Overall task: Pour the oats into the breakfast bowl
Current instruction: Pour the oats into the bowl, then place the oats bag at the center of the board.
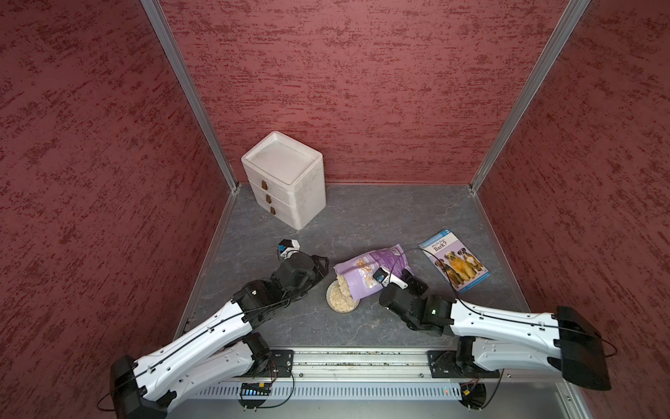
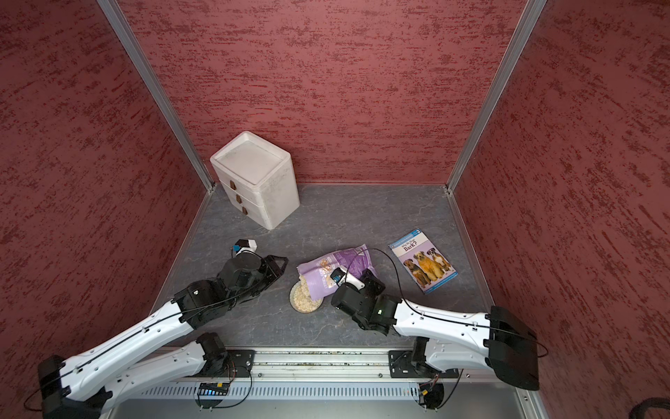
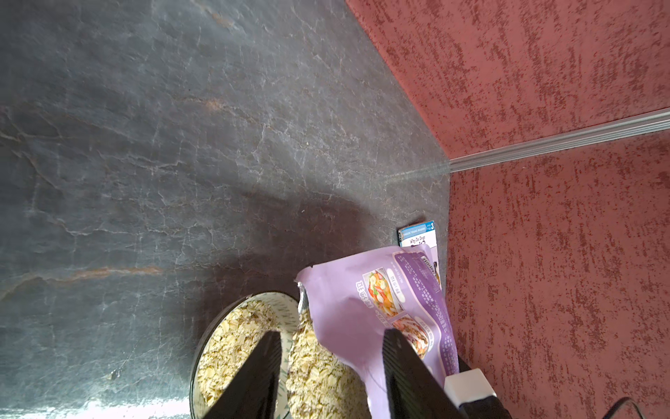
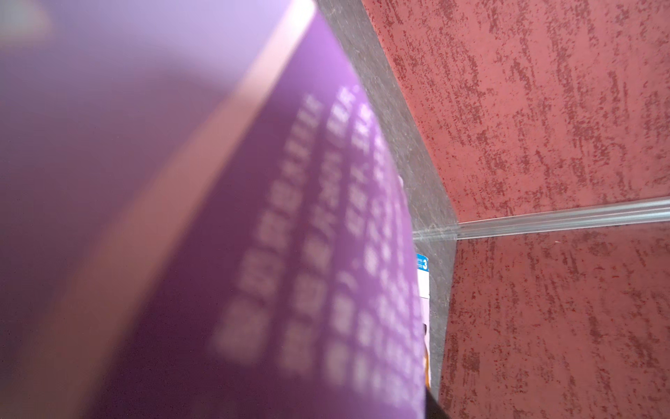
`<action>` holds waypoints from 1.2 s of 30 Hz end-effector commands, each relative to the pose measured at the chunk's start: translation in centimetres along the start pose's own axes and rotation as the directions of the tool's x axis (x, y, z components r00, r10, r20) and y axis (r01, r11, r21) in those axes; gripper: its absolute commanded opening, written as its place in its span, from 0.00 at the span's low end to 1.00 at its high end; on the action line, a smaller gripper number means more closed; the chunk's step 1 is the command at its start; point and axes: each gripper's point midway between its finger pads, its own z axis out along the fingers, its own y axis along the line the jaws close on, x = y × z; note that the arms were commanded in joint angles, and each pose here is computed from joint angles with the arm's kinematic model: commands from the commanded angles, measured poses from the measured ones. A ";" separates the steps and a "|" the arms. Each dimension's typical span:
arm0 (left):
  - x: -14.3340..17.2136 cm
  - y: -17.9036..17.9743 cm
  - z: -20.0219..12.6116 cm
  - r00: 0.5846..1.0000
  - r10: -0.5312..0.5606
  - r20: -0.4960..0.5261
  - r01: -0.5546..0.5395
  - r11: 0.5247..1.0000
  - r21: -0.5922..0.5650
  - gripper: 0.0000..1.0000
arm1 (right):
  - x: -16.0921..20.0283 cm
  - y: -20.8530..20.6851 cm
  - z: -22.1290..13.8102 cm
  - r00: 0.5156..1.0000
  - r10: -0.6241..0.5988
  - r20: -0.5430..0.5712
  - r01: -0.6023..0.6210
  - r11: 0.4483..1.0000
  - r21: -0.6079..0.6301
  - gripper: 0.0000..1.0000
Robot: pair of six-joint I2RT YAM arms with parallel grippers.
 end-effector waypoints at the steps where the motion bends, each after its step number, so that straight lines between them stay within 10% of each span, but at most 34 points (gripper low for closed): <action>1: -2.3 -0.6 -1.8 0.995 0.053 0.080 -0.053 0.999 -0.006 0.49 | -3.7 -3.0 -1.4 0.953 0.276 0.122 -0.281 0.959 0.023 0.00; 17: -3.6 -1.1 -3.5 0.991 0.068 0.119 -0.068 0.998 -0.004 0.49 | -5.2 -3.1 -2.6 0.825 0.542 0.161 -0.523 0.840 -0.145 0.00; 36: -1.9 -4.1 -2.3 0.996 0.084 0.037 -0.088 0.988 0.127 0.49 | -8.1 -4.9 -6.0 0.244 0.961 0.129 -0.782 0.274 -0.560 0.00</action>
